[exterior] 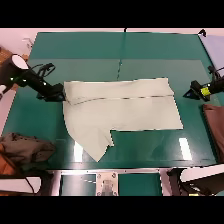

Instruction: Fold the shirts.

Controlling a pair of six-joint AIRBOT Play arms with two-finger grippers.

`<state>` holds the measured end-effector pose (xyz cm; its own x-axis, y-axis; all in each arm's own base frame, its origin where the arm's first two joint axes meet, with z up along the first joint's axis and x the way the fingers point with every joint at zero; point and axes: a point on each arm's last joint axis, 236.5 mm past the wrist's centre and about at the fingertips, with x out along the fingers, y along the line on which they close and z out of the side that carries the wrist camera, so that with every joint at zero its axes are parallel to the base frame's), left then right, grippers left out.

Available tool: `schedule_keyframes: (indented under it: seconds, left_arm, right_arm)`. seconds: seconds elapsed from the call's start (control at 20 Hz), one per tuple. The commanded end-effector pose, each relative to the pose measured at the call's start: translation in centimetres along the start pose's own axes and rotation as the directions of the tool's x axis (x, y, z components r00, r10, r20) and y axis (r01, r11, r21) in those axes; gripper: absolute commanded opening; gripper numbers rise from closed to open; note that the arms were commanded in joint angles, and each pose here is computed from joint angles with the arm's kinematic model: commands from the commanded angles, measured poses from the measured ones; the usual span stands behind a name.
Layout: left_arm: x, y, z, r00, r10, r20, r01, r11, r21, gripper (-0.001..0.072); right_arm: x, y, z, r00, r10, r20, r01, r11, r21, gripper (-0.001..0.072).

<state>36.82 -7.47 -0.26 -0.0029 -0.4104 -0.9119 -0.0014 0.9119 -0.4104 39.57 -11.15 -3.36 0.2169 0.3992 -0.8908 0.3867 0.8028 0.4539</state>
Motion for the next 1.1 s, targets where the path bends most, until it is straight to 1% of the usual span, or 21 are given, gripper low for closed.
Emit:
schedule_keyframes:
  seconds: [0.0, 0.1, 0.15, 0.2, 0.25, 0.3, 0.35, 0.4, 0.5, 0.65, 0.85, 0.9, 0.95, 1.05]
  left_arm:
    - [-2.0, 0.0, -4.4, 0.999, 0.050, -0.011, -0.049, 0.999, 0.011, 0.0038]
    - [-1.2, 0.1, -8.3, 0.998, 0.050, -0.026, -0.051, 0.998, -0.031, 0.0028]
    - [-0.3, 0.3, -10.4, 0.999, 0.046, -0.027, -0.048, 0.996, -0.073, 0.0029]
    - [0.7, 0.1, -12.3, 0.999, 0.025, -0.027, -0.028, 0.992, -0.122, 0.0104]
    - [1.9, -0.3, -14.1, 1.000, -0.011, -0.029, 0.007, 0.988, -0.156, 0.0500]
    - [3.2, -1.0, -15.5, 0.998, -0.059, -0.022, 0.053, 0.979, -0.198, 0.0704]
    - [4.6, -1.6, -16.7, 0.994, -0.108, -0.013, 0.102, 0.968, -0.228, 0.0617]
    - [6.0, -2.0, -17.7, 0.991, -0.133, -0.011, 0.126, 0.963, -0.240, 0.0576]
    - [9.2, -3.0, -19.3, 0.987, -0.162, -0.015, 0.154, 0.956, -0.248, 0.0576]
    - [12.4, -4.9, -19.2, 0.977, -0.199, 0.071, 0.211, 0.940, -0.268, 0.0575]
    - [14.2, -5.3, -19.8, 0.979, -0.191, 0.070, 0.204, 0.936, -0.288, 0.0574]
    - [14.5, -5.3, -19.3, 0.978, -0.189, 0.087, 0.207, 0.933, -0.296, 0.0465]
    - [14.6, -5.2, -18.4, 0.975, -0.190, 0.119, 0.218, 0.927, -0.304, 0.0421]
    - [14.5, -5.7, -17.5, 0.966, -0.210, 0.154, 0.247, 0.923, -0.294, 0.0405]
  right_arm:
    - [-0.6, -1.3, -6.1, 0.999, -0.010, -0.050, 0.015, 0.995, 0.097, 0.0011]
    - [-0.2, -2.6, -9.2, 1.000, -0.006, 0.003, 0.006, 0.982, 0.188, 0.0011]
    - [0.0, -3.1, -10.4, 0.999, -0.009, 0.047, -0.001, 0.975, 0.222, 0.0012]
    - [0.3, -3.3, -11.5, 0.996, -0.012, 0.083, -0.009, 0.969, 0.248, 0.0013]
    - [0.9, -3.5, -12.9, 0.995, -0.015, 0.098, -0.012, 0.964, 0.265, 0.0064]
    - [1.5, -3.5, -14.0, 0.995, -0.018, 0.101, -0.010, 0.962, 0.274, 0.0258]
    - [2.1, -3.6, -15.0, 0.995, -0.016, 0.094, -0.012, 0.956, 0.292, 0.0393]
    - [2.8, -3.7, -15.6, 0.996, -0.010, 0.085, -0.017, 0.952, 0.307, 0.0398]
    - [3.6, -3.6, -15.8, 0.995, 0.004, 0.098, -0.037, 0.941, 0.336, 0.0398]
    - [4.3, -3.6, -15.5, 0.991, 0.017, 0.130, -0.064, 0.928, 0.368, 0.0398]
    - [4.6, -3.7, -15.9, 0.992, 0.017, 0.121, -0.067, 0.903, 0.424, 0.0398]
    - [4.6, -3.8, -15.6, 0.991, 0.010, 0.134, -0.067, 0.901, 0.428, 0.0398]
    - [4.7, -3.9, -15.2, 0.988, 0.006, 0.152, -0.071, 0.901, 0.429, 0.0398]
    - [5.2, -3.2, -14.5, 0.985, 0.027, 0.170, -0.100, 0.893, 0.439, 0.0399]
